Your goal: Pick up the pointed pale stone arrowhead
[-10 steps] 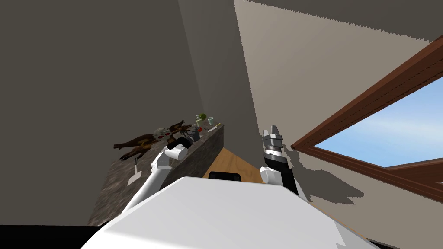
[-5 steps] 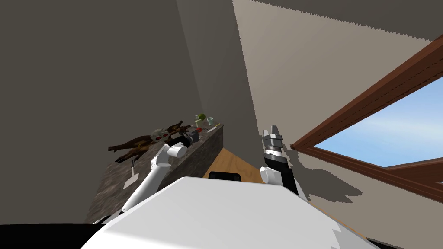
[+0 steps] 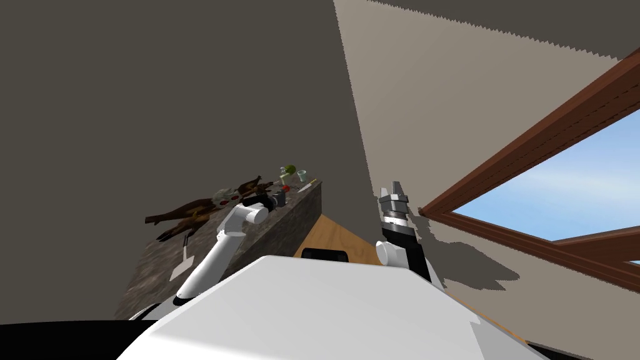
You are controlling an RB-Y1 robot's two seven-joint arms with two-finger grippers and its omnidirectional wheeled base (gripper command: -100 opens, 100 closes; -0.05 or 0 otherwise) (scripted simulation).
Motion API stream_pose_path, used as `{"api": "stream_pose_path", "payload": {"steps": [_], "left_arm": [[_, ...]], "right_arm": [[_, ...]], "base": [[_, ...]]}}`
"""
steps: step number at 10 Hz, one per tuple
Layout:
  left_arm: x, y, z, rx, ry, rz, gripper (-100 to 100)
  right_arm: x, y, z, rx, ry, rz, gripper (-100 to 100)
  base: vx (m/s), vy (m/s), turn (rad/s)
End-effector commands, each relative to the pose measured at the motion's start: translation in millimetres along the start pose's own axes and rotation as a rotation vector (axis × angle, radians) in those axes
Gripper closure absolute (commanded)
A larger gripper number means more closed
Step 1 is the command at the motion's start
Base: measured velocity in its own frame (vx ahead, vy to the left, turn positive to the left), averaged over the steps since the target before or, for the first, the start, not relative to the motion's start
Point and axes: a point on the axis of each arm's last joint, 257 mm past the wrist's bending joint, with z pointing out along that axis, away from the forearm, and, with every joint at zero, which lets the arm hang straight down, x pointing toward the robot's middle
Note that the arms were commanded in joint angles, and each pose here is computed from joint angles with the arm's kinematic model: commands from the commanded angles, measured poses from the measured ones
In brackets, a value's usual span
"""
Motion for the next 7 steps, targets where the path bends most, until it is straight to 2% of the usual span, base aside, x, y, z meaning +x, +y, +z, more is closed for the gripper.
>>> {"api": "stream_pose_path", "payload": {"steps": [1,2,4,7], "left_arm": [[-2.1,11,0.1,-0.038,-0.007,0.002,-100],[-11.0,12,1.2,-0.070,-0.018,0.011,-100],[-12.6,22,0.3,-0.110,-0.024,0.010,-100],[-32.4,33,-0.7,-0.201,-0.053,0.025,-100]], "right_arm": [[0,0,0.0,0.000,0.000,0.000,0],[0,0,0.0,0.000,0.000,0.000,0],[0,0,0.0,0.000,0.000,0.000,0],[0,0,0.0,0.000,0.000,0.000,0]], "base": [[0.015,-0.001,0.001],[0.031,-0.002,-0.034],[0.028,-0.003,-0.017],[0.042,-0.001,-0.037]]}}
